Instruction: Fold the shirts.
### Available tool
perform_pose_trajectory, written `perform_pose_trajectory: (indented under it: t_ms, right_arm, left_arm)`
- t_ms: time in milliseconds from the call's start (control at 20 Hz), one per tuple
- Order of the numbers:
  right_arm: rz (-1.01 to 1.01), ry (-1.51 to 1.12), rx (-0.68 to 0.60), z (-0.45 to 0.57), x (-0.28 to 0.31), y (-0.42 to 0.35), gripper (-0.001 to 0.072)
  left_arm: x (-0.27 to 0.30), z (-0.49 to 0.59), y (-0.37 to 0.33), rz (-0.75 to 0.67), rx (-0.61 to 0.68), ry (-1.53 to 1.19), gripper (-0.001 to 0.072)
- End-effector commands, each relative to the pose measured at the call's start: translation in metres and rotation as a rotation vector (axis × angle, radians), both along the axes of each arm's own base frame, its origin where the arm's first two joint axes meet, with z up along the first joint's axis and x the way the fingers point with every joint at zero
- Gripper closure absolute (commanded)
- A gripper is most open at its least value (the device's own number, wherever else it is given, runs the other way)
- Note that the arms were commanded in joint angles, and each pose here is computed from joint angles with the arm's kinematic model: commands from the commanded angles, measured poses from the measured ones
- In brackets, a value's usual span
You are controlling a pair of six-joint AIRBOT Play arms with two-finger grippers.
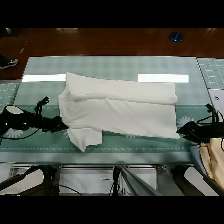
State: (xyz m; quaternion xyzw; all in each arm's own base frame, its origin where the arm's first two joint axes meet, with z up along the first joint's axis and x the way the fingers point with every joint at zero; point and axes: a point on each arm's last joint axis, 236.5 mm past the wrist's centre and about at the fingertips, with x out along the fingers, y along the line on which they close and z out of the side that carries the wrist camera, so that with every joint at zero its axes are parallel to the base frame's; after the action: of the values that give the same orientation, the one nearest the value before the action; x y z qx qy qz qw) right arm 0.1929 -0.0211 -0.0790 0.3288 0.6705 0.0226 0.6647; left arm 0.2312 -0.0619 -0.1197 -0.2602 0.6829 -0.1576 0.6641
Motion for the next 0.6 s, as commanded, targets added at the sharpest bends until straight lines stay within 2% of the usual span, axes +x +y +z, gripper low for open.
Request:
perform_pose_trajectory:
  t_ms: [0, 150, 250, 300, 350, 400, 550]
  right_arm:
    - [-0.030, 0.008, -0.016, -0.018, -0.007, 0.000, 0.0175]
    - [-0.079, -0.021, -0.029, -0.023, 0.003, -0.002, 0.0178]
    - [-0.133, -0.041, 0.010, -0.028, 0.012, 0.004, 0.0213]
    - [-0.157, -0.039, 0.038, -0.031, 0.014, 0.010, 0.0325]
    - [-0.173, -0.030, 0.056, -0.034, 0.014, 0.013, 0.0477]
    - [-0.178, -0.022, 0.064, -0.036, 0.014, 0.013, 0.0686]
    - [-0.116, -0.108, 0.130, -0.013, 0.026, 0.027, 0.0688]
  left_arm:
    - [-0.002, 0.003, -0.001, -0.010, -0.013, 0.001, 0.0685]
    - [-0.003, 0.004, -0.002, -0.013, -0.017, 0.005, 0.0685]
    - [-0.003, 0.004, -0.003, -0.011, -0.020, 0.005, 0.0685]
    - [-0.003, 0.004, -0.003, -0.012, -0.021, 0.005, 0.0685]
    - [-0.003, 0.004, -0.003, -0.012, -0.022, 0.006, 0.0685]
    - [-0.004, 0.004, -0.003, -0.013, -0.022, 0.007, 0.0685]
    - [-0.001, 0.013, -0.004, -0.031, -0.036, -0.001, 0.0685]
